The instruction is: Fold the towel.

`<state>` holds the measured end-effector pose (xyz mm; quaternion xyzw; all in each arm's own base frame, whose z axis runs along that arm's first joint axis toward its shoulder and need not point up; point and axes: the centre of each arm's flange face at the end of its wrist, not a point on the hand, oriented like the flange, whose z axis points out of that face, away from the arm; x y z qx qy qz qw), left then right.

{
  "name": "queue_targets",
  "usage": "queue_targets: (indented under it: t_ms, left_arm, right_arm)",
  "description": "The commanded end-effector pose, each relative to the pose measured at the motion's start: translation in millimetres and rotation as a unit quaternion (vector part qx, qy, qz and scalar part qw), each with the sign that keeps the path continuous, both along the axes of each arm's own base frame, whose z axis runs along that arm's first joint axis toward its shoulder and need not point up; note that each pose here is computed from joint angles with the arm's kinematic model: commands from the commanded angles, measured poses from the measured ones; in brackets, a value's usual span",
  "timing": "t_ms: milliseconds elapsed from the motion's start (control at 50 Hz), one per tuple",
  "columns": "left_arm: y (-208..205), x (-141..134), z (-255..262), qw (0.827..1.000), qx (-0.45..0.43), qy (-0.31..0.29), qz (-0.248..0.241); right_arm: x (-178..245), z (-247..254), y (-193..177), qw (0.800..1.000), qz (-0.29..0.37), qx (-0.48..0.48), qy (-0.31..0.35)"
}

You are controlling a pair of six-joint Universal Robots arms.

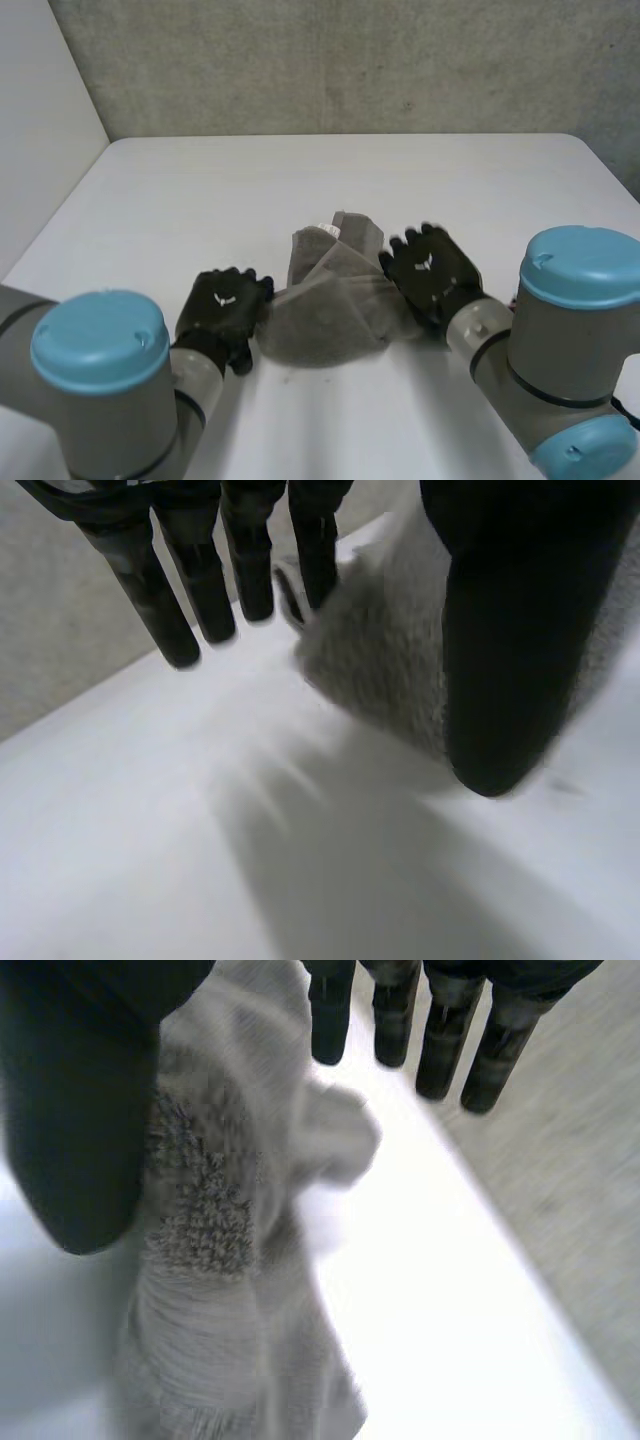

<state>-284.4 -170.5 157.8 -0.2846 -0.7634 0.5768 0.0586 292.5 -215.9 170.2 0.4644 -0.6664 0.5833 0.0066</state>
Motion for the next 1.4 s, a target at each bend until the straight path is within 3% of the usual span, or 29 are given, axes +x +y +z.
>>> queue_targets:
  t_ms: [20, 200, 300, 400, 680, 900, 1080, 1400]
  left_arm:
    - [14.3, -0.6, 33.2, 0.999, -0.036, 0.029, -0.016]
    - [3.7, -3.4, 72.3, 0.993, -0.091, 0.079, -0.006]
    - [-2.2, -7.4, 78.0, 0.991, -0.093, 0.093, -0.002]
    - [-9.0, -14.0, 67.3, 0.992, -0.071, 0.100, 0.001]
    - [-7.6, -42.0, 32.1, 0.994, -0.007, 0.096, -0.049]
    - [-5.0, -38.8, 12.8, 0.996, 0.021, 0.071, -0.044]
    - [0.8, -26.3, 2.4, 0.998, 0.037, 0.043, -0.021]
    - [-14.8, -12.0, 9.1, 0.999, 0.021, 0.044, 0.011]
  right_arm:
    - [-20.1, 14.6, -6.1, 0.999, -0.037, 0.031, -0.004]
    - [-37.1, 50.5, -18.3, 0.987, -0.090, 0.040, -0.123]
    - [-45.1, 65.0, -31.3, 0.967, -0.090, 0.085, -0.222]
    - [-48.8, 63.1, -33.7, 0.960, -0.083, 0.119, -0.241]
    - [-60.8, 40.7, -55.0, 0.956, -0.114, 0.144, -0.229]
    - [-57.1, 28.9, -67.8, 0.954, -0.115, 0.163, -0.223]
    - [-47.9, 16.9, -76.7, 0.942, -0.123, 0.248, -0.188]
    - [-5.1, -12.1, -53.1, 0.937, -0.028, 0.325, -0.123]
